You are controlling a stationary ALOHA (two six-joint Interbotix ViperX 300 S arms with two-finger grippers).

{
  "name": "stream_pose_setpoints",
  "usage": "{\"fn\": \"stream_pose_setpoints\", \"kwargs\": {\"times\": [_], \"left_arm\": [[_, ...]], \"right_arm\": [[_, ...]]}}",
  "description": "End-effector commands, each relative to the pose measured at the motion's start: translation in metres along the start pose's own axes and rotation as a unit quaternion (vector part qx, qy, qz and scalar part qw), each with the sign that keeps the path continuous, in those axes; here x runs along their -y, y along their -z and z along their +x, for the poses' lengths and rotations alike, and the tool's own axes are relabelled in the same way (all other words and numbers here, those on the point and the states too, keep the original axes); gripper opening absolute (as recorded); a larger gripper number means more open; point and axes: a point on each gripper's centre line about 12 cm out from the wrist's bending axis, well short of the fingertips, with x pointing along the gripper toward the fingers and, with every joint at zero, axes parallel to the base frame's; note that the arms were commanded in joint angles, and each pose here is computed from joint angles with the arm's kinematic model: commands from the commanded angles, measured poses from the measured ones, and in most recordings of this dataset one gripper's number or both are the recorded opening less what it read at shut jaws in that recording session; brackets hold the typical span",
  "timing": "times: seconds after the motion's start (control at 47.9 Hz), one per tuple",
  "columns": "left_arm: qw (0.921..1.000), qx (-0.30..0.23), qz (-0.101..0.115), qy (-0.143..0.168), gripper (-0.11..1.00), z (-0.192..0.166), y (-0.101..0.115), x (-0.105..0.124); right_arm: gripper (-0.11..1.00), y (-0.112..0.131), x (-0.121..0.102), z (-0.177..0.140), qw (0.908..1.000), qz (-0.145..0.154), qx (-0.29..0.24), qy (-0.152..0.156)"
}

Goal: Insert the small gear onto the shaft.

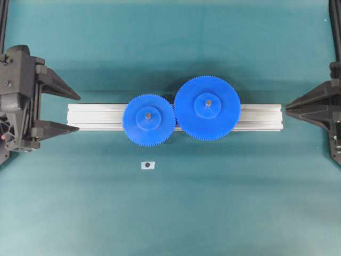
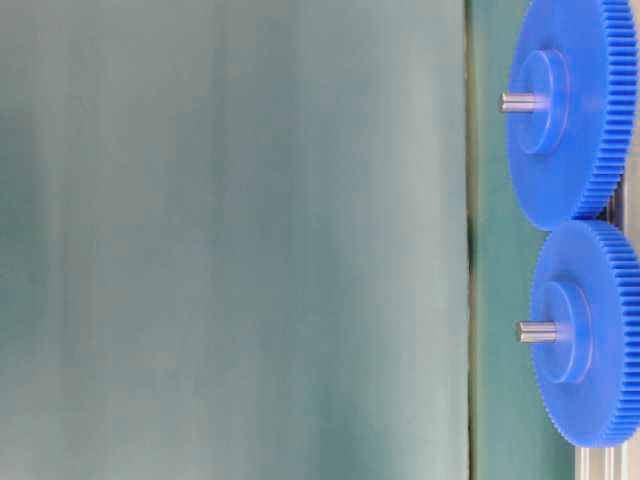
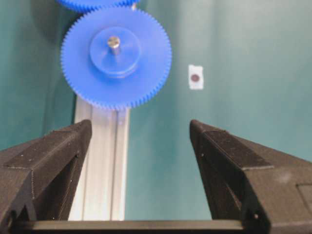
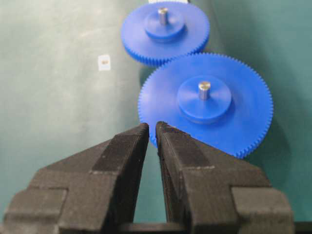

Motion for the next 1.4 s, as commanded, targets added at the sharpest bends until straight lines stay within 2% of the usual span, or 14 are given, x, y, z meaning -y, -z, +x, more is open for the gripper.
{"fn": "stream_pose_setpoints", "kwargs": {"times": [0.0,0.396,0.709,1.377], "left_arm": [[0.9999,0.012,0.001,0.001,0.80,-0.0028,-0.0063,0.0006],[1.0000,0.009,0.000,0.001,0.80,-0.0023,-0.0041,0.0006],[0.9999,0.011,-0.005,0.001,0.79,-0.0028,-0.0053,0.0007],[0.9999,0.012,-0.009,0.001,0.80,-0.0034,-0.0052,0.0006]], "right_arm": [[0.27,-0.0046,-0.0003,0.0004,1.0000,0.004,0.006,0.000],[0.27,-0.0029,-0.0001,0.0005,0.9997,0.022,0.005,0.000],[0.27,-0.0057,-0.0003,0.0004,0.9995,0.021,0.024,-0.002],[0.27,-0.0038,0.0000,0.0008,0.9995,0.021,0.021,-0.002]]}}
